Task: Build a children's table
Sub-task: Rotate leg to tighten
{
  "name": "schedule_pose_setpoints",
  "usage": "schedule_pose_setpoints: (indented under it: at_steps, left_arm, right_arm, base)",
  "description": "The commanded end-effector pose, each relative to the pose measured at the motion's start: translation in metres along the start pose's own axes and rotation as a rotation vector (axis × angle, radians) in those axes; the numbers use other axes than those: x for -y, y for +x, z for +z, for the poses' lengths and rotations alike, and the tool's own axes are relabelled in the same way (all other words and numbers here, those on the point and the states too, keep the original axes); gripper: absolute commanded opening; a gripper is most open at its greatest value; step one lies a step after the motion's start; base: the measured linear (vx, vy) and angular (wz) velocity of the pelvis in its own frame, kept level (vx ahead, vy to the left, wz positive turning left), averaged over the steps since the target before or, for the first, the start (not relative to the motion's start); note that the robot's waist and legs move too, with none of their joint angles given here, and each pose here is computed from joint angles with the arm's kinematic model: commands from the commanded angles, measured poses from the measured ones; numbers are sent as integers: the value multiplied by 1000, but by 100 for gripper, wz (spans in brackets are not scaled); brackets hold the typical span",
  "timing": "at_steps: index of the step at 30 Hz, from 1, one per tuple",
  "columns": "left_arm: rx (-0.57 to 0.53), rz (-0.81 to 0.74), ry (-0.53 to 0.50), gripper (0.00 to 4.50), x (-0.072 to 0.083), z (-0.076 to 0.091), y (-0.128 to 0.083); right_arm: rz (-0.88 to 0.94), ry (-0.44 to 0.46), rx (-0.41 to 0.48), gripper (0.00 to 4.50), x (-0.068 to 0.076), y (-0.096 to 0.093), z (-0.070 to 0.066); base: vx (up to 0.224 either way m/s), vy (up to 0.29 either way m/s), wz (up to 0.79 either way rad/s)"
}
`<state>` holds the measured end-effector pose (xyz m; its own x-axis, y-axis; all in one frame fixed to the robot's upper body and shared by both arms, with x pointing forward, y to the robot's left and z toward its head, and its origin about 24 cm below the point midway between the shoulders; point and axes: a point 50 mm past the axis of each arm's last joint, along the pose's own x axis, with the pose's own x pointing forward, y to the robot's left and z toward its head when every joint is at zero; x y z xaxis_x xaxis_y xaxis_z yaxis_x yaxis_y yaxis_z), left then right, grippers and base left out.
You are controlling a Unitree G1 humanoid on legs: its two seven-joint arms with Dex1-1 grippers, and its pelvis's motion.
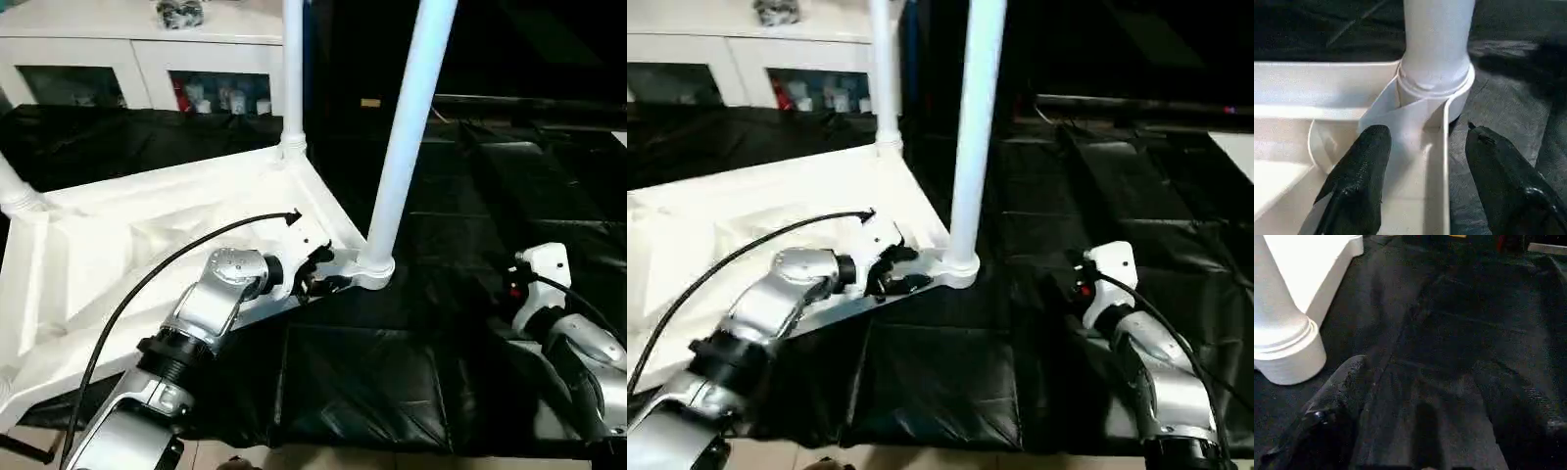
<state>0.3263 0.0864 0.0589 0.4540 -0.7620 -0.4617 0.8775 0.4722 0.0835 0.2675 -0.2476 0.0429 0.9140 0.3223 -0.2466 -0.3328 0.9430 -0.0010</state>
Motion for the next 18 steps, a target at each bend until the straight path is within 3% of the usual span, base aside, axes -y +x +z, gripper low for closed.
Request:
schedule_pose_setpoints:
  at_steps: [1, 7, 18]
  left_arm:
    - [-44, 40, 8, 242, -6, -1, 0]
    - [-72, 38, -17, 202, -8, -5, 1]
    - [-81, 1, -6, 118, -4, -4, 6]
  right_arm:
    - [28, -27, 0, 370, -5, -2, 3]
    - [105, -35, -5, 370, -16, -2, 3]
    - [133, -64, -19, 370, -19, 0, 3]
  base:
    - [0, 0, 0]
    - [0, 0, 0]
    - [0, 0, 0]
